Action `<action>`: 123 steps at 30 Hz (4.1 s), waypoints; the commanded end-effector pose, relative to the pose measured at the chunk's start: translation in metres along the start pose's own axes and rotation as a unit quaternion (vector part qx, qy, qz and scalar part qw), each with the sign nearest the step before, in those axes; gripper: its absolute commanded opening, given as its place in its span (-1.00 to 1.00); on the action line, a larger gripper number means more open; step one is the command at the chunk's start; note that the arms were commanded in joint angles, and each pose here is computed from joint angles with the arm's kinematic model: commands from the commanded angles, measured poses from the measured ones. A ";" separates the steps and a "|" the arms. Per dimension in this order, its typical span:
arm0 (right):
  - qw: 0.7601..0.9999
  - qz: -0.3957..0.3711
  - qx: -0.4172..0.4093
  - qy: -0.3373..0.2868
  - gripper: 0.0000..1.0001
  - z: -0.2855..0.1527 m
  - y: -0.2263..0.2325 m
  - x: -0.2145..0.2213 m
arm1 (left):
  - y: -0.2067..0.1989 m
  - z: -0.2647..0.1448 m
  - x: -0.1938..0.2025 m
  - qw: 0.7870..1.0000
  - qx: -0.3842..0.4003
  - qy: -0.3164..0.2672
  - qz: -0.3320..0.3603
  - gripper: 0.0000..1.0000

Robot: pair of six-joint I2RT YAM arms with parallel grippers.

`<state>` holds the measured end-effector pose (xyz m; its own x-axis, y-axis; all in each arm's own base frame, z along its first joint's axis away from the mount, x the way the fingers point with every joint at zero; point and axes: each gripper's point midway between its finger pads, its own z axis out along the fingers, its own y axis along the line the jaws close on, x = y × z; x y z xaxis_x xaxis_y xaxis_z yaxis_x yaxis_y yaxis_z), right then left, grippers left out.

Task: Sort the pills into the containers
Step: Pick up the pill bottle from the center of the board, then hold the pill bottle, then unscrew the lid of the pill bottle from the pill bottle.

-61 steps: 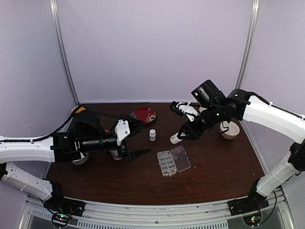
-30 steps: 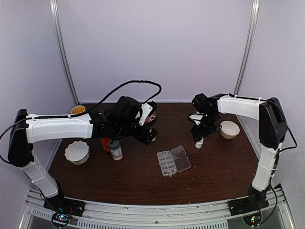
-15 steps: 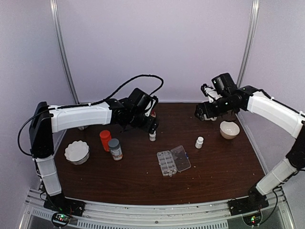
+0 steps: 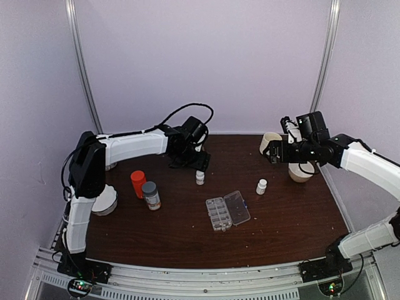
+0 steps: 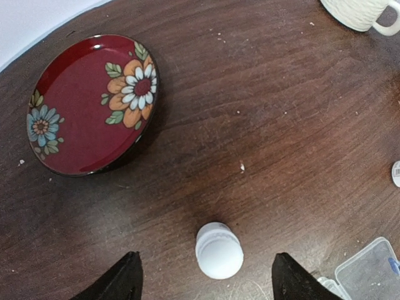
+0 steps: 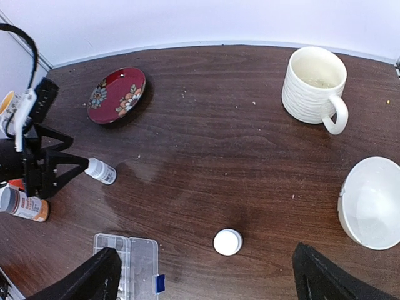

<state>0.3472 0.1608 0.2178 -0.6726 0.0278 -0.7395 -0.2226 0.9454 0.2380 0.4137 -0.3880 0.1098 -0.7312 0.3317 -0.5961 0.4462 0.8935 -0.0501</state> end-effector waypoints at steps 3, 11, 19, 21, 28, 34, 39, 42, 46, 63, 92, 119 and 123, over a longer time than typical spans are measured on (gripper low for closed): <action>0.999 0.001 -0.003 -0.041 0.97 -0.019 -0.001 -0.011 | -0.001 0.019 0.010 0.999 -0.009 0.039 -0.016 0.46; 0.999 -0.010 0.010 -0.044 0.97 -0.024 -0.006 -0.011 | -0.001 0.029 0.018 0.998 -0.014 0.059 -0.028 0.33; 0.999 -0.012 0.006 -0.043 0.97 -0.022 -0.004 -0.013 | 0.001 0.032 0.022 0.997 -0.019 0.063 -0.031 0.00; 0.999 -0.012 0.006 -0.041 0.97 -0.022 -0.004 -0.012 | 0.000 0.031 0.022 0.997 -0.017 0.063 -0.030 -0.13; 0.999 -0.013 -0.001 -0.035 0.97 -0.020 -0.001 -0.010 | 0.002 0.029 0.020 0.998 -0.021 0.061 -0.028 -0.46; 0.999 -0.024 -0.034 -0.022 0.93 -0.016 0.011 -0.002 | -0.007 0.001 0.008 0.999 -0.001 0.043 -0.016 -0.56; 0.993 -0.058 -0.098 -0.042 0.92 -0.020 0.042 0.005 | -0.044 -0.065 -0.013 0.994 0.107 0.015 0.007 -0.56; 0.978 -0.075 -0.184 -0.061 0.93 -0.028 0.076 0.013 | -0.062 -0.106 -0.020 0.986 0.163 -0.003 0.023 -0.59; 0.952 -0.067 -0.275 -0.113 0.95 -0.049 0.106 0.007 | -0.081 -0.155 -0.026 0.970 0.241 -0.032 0.025 -0.66; 0.824 -0.085 -0.509 -0.236 0.70 -0.151 0.190 -0.005 | -0.139 -0.296 -0.030 0.891 0.436 -0.124 0.031 -1.00; 0.799 -0.102 -0.554 -0.210 -0.19 -0.152 0.239 -0.003 | -0.148 -0.343 -0.018 0.850 0.502 -0.160 0.020 -1.00; 0.809 -0.441 -0.250 -0.297 -0.73 -0.110 0.234 0.026 | -0.123 -0.328 -0.017 0.857 0.455 -0.050 -0.238 -0.41; 0.813 -0.390 -0.315 -0.296 -0.77 -0.128 0.237 0.030 | -0.107 -0.344 -0.019 0.879 0.423 -0.099 -0.195 0.90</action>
<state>0.1979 0.3501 0.3273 0.2973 -0.2320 -0.9262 -0.8213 0.4326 -0.3720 0.2034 -0.4069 0.3520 -0.9209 -0.0056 -0.3897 0.3571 0.3881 -0.8496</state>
